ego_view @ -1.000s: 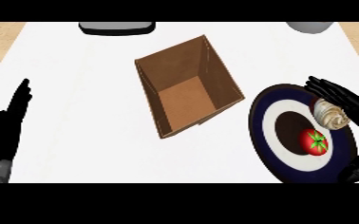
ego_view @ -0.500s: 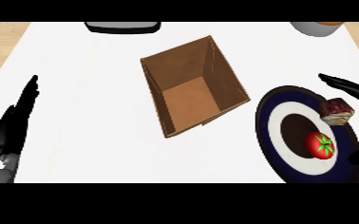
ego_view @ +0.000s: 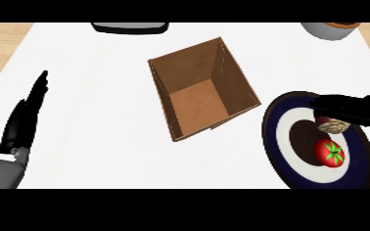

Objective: Pick the tomato from the plate and place it in the cardboard box

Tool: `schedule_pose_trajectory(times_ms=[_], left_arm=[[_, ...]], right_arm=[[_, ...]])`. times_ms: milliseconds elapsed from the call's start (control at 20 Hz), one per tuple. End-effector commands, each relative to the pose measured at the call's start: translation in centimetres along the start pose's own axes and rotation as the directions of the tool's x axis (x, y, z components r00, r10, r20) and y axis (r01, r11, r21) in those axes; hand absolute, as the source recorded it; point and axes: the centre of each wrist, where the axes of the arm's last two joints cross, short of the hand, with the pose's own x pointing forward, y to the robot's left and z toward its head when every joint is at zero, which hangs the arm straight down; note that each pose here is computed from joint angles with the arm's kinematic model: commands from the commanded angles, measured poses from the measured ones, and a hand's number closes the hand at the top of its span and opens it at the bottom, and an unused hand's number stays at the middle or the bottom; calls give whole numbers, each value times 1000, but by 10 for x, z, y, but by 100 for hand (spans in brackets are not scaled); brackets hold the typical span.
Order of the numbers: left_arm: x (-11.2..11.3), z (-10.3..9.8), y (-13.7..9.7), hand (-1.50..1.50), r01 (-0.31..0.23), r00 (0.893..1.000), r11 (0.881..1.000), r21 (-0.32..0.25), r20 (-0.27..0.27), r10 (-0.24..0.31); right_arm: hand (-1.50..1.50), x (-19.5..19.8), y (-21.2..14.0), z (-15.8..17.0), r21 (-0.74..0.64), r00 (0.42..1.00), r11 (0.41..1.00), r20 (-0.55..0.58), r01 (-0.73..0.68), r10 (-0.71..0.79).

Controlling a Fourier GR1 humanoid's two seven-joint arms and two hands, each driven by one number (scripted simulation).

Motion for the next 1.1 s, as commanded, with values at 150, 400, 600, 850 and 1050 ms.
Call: schedule_pose_trajectory(times_ms=[150,400,600,850,1050], left_arm=[[0,-10,1,0,-6,1000,1000,7,0,6],[-17,3,6,0,17,1000,1000,20,-22,-17],[-8,9,-8,0,-13,1000,1000,12,-12,13],[-7,-5,4,0,-5,1000,1000,16,-17,5],[-30,3,10,0,18,998,999,34,-54,-16]], right_arm=[[-150,-26,18,-24,209,996,977,87,-37,19],[-150,-40,21,-45,212,994,975,102,-65,45],[-150,-38,48,-58,213,993,976,113,-54,30],[-150,-41,27,-44,221,992,974,128,-52,24],[-150,-37,44,-52,232,983,973,180,-21,-22]])
